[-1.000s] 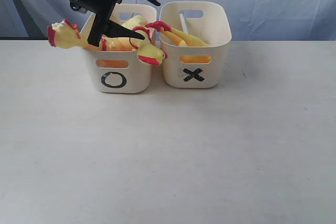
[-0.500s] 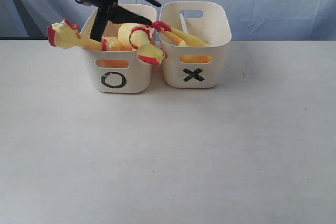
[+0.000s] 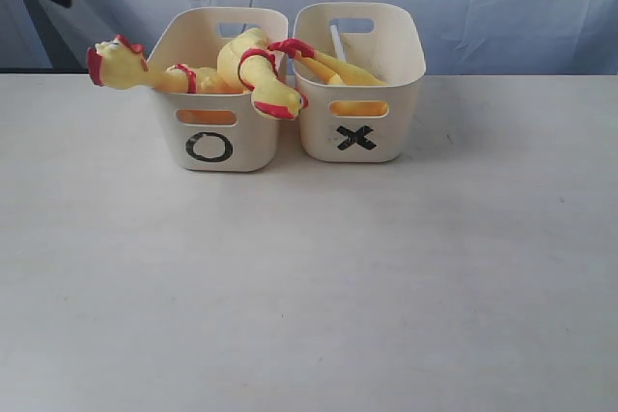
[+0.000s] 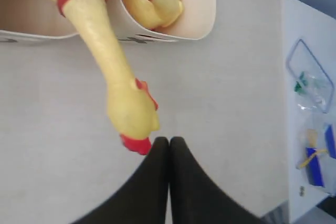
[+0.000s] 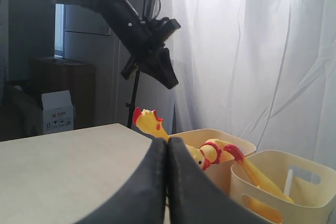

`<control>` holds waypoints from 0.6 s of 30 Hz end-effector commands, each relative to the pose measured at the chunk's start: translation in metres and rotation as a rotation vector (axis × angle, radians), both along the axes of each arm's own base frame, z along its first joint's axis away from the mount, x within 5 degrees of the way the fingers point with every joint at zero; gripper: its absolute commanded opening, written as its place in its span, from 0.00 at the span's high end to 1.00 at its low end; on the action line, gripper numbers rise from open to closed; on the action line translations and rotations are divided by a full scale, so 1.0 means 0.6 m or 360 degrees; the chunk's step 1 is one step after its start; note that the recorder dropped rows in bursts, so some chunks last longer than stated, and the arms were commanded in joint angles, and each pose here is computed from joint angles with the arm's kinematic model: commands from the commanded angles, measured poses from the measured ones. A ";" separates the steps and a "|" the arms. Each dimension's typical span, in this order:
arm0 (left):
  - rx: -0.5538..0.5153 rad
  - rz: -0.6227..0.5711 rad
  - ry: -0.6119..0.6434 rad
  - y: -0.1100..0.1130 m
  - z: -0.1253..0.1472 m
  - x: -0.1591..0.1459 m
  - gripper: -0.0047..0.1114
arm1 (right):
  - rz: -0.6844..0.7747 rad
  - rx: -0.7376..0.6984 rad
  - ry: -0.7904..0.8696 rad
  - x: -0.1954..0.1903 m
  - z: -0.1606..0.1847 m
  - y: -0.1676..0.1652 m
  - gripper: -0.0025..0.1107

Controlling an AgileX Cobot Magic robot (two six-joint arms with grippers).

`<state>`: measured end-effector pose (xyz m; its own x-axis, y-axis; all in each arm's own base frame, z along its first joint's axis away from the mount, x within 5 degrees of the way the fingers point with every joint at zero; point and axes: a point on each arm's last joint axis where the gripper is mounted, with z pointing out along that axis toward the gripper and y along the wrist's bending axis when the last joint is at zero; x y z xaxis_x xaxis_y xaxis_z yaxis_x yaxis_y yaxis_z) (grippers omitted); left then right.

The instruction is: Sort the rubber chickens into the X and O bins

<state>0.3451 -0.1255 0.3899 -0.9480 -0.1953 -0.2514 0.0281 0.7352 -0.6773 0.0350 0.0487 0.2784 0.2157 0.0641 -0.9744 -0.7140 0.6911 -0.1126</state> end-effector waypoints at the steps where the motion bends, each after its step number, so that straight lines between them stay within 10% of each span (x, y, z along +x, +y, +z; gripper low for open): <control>1: 0.0257 0.0064 -0.0264 0.038 0.061 -0.050 0.96 | -0.0010 -0.0004 -0.0002 0.000 -0.002 -0.001 0.99; 18: 0.0619 0.0300 -0.0883 0.120 0.205 -0.233 0.96 | -0.0015 -0.0004 -0.0001 0.001 -0.002 -0.001 0.99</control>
<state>0.2244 -0.0597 0.5005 -0.6656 -0.1462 -0.7319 0.1323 0.9420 -0.3085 0.0350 0.0487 0.2784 0.2157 0.0641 -0.9744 -0.7140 0.6911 -0.1126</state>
